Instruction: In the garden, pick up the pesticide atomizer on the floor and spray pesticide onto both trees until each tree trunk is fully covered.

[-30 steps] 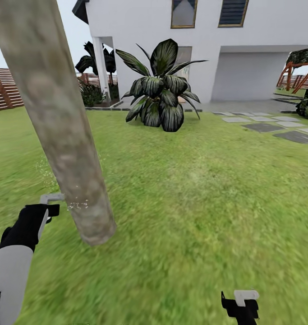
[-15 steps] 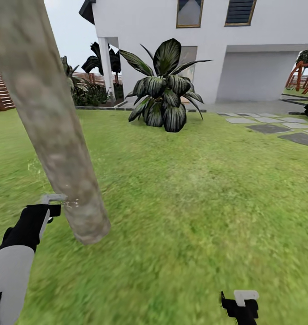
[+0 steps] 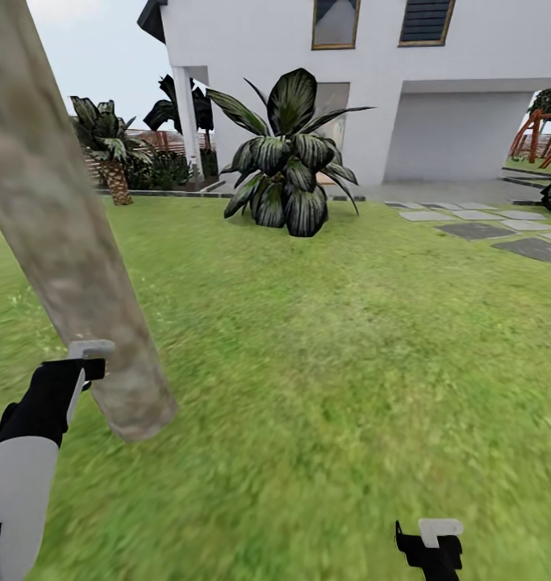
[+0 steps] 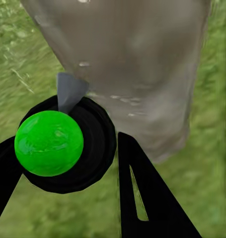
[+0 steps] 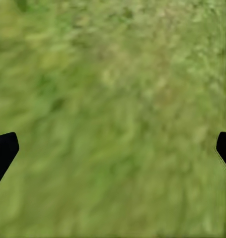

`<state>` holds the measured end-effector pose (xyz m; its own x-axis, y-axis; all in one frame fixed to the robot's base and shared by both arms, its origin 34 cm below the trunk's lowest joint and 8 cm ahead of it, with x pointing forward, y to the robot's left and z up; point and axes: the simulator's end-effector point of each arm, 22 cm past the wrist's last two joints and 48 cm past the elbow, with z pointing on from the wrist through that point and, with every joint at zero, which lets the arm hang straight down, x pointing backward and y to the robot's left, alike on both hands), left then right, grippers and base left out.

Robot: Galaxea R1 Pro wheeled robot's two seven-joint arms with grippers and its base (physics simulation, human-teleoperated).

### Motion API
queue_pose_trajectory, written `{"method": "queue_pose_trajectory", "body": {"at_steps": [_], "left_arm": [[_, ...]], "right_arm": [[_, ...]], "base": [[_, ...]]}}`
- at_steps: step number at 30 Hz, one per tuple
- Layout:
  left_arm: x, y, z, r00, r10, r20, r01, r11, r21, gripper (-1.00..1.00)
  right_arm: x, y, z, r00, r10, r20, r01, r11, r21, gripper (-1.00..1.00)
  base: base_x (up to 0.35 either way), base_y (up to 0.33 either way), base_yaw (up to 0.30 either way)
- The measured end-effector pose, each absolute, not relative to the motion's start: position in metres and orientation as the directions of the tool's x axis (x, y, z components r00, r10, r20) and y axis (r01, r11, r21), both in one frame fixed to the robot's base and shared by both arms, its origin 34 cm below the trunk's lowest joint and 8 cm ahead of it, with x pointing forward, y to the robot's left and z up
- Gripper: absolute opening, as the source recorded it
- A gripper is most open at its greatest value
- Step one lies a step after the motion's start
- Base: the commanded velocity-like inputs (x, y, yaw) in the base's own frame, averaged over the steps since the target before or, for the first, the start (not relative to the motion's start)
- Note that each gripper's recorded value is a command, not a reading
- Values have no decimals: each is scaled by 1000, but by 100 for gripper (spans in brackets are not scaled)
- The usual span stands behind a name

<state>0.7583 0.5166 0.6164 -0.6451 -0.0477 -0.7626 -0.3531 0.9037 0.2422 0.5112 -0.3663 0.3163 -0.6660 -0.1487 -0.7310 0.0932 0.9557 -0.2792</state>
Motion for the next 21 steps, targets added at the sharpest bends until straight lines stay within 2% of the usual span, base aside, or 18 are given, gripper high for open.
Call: {"method": "queue_pose_trajectory", "body": {"at_steps": [6,10,18,21], "left_arm": [[758,517,616,-646,-47,-762,-353,904,243,-100],[757,518,616,-647,-46,-761,-354,902,246,-100],[747,527,607,-660,-63,-749,-370,895,250,-100],[745,531,605,-660,-73,-747,-380,891,249,-100]], "right_arm": [[511,-367,316,-666,-149,-731,93,956,-280,100],[511,-365,316,-666,-148,-731,93,956,-278,100],[511,-364,316,-666,-147,-732,93,956,-277,100],[511,-365,316,-666,-147,-732,93,956,-277,100]], "base": [[0,-273,23],[36,-273,230],[209,-207,273],[265,-166,83]]}}
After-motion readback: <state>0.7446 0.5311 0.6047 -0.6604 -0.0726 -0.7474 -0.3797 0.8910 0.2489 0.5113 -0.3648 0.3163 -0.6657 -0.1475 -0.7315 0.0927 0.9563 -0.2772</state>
